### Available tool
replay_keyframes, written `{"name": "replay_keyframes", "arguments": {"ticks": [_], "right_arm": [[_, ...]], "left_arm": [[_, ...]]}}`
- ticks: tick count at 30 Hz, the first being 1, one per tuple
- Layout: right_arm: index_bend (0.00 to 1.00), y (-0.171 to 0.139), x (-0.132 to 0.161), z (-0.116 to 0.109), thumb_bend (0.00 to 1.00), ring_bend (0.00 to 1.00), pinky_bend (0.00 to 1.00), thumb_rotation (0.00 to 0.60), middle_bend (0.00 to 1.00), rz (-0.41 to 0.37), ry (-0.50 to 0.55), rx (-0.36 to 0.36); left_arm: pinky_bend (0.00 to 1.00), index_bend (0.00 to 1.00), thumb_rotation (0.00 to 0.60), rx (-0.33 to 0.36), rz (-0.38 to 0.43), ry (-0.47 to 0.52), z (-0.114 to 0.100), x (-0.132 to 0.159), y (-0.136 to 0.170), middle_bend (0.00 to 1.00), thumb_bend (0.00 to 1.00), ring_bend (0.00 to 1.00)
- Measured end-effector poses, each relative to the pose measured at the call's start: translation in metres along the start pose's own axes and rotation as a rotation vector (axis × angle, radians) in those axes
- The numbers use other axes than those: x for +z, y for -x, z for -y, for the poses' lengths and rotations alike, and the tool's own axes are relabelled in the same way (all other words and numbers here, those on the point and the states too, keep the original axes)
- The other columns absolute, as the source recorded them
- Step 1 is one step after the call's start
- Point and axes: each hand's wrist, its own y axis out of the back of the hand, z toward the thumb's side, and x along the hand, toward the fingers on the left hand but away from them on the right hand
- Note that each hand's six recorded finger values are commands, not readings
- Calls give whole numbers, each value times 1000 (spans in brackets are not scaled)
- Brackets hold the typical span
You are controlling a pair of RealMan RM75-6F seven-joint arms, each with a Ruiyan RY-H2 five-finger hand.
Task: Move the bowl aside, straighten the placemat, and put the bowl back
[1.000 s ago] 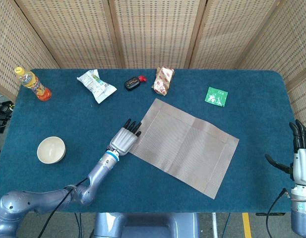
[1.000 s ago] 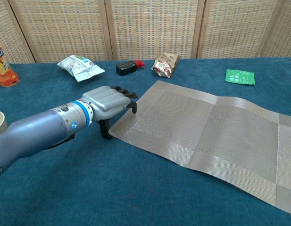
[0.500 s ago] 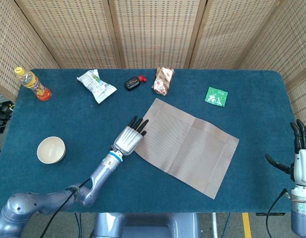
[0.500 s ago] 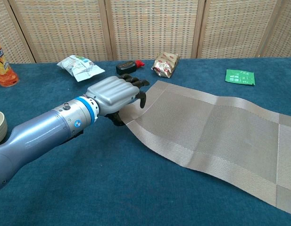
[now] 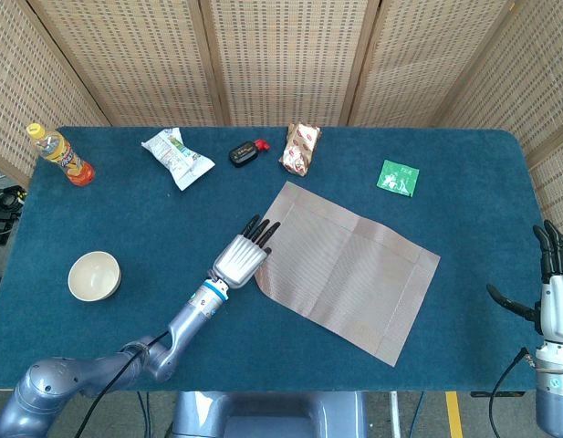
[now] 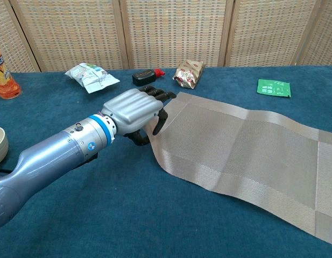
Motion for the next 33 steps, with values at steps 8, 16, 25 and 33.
{"name": "replay_keyframes", "arguments": {"ticks": [8, 16, 25, 33], "right_arm": [[34, -1, 3, 0, 164, 0, 0, 600, 0, -12, 10, 4], [34, -3, 7, 1, 163, 0, 0, 600, 0, -22, 11, 12], [33, -7, 14, 2, 164, 0, 0, 600, 0, -47, 7, 16], [34, -13, 23, -3, 164, 0, 0, 600, 0, -71, 7, -1]], "left_arm": [[0, 617, 600, 9, -7, 4, -1, -5, 6, 0, 443, 0], [0, 609, 600, 8, -16, -1, -1, -15, 22, 0, 562, 0], [0, 631, 600, 1, -29, -14, -4, -30, 52, 0, 566, 0], [0, 638, 600, -29, -3, -34, -14, -30, 93, 0, 566, 0]]}}
